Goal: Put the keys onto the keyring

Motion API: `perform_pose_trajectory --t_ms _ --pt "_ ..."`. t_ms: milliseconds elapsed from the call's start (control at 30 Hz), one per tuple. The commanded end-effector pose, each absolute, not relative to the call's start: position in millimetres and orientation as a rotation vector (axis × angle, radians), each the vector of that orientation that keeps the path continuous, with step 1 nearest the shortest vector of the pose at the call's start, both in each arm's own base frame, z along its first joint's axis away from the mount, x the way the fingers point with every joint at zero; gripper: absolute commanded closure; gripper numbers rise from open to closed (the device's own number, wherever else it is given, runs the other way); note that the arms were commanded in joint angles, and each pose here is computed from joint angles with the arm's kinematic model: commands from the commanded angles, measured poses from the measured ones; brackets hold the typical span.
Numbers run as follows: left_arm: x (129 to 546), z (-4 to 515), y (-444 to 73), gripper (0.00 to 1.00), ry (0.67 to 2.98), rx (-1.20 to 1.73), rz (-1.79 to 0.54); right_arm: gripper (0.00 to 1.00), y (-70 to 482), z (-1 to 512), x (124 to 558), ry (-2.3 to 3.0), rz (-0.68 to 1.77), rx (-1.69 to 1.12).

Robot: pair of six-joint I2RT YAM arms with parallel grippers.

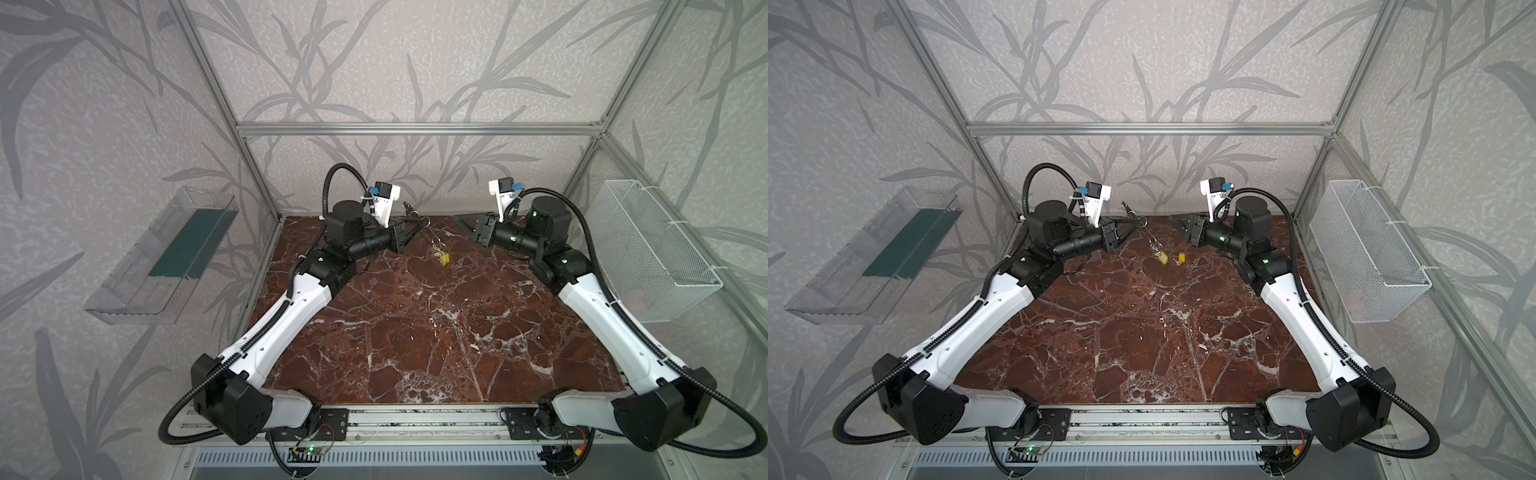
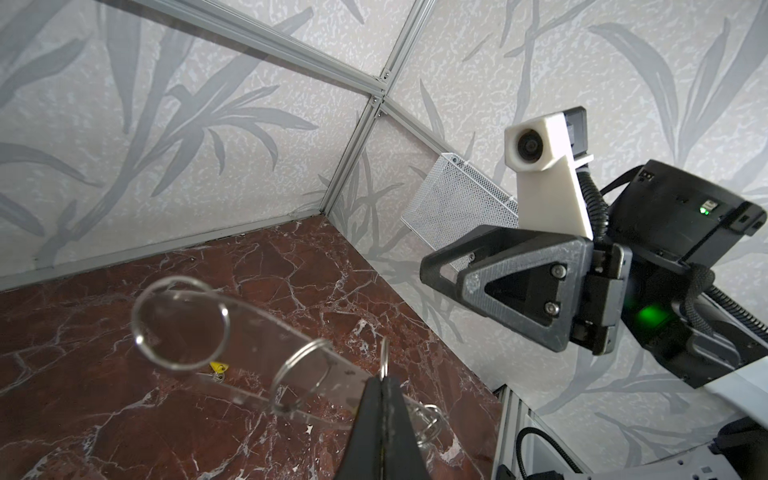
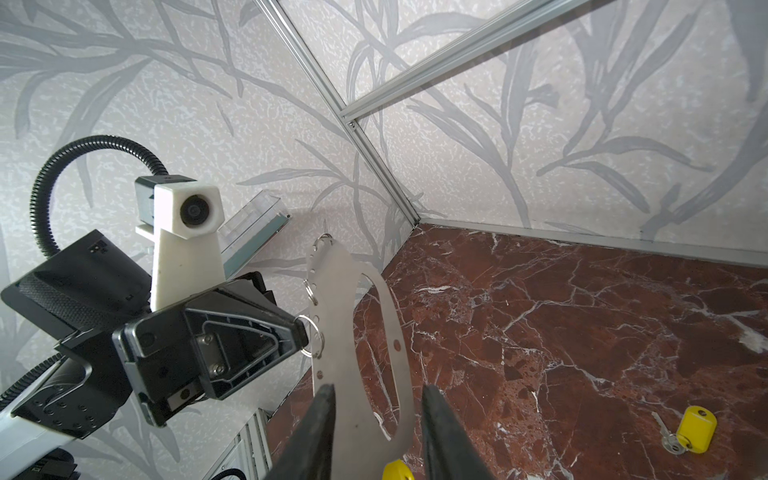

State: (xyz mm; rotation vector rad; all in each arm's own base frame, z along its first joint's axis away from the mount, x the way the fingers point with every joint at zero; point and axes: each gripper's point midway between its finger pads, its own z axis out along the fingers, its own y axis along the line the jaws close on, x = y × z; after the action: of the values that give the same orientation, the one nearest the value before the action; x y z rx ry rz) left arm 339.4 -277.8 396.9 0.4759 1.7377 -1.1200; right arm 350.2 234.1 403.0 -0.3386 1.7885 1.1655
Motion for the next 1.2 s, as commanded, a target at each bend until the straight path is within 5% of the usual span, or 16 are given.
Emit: perform_pose_trajectory --t_ms 0,233,1167 --pt "330 415 -272 1.0 1.618 0.54 -1.041 0.64 236 415 344 1.742 1.184 -0.371" --pt "322 415 -268 1.0 1.531 0.612 -0.951 0.64 242 414 342 1.738 1.208 -0.411" --pt "314 417 -289 1.0 1.532 0.72 -1.21 0.69 291 398 325 1.763 1.435 -0.656"
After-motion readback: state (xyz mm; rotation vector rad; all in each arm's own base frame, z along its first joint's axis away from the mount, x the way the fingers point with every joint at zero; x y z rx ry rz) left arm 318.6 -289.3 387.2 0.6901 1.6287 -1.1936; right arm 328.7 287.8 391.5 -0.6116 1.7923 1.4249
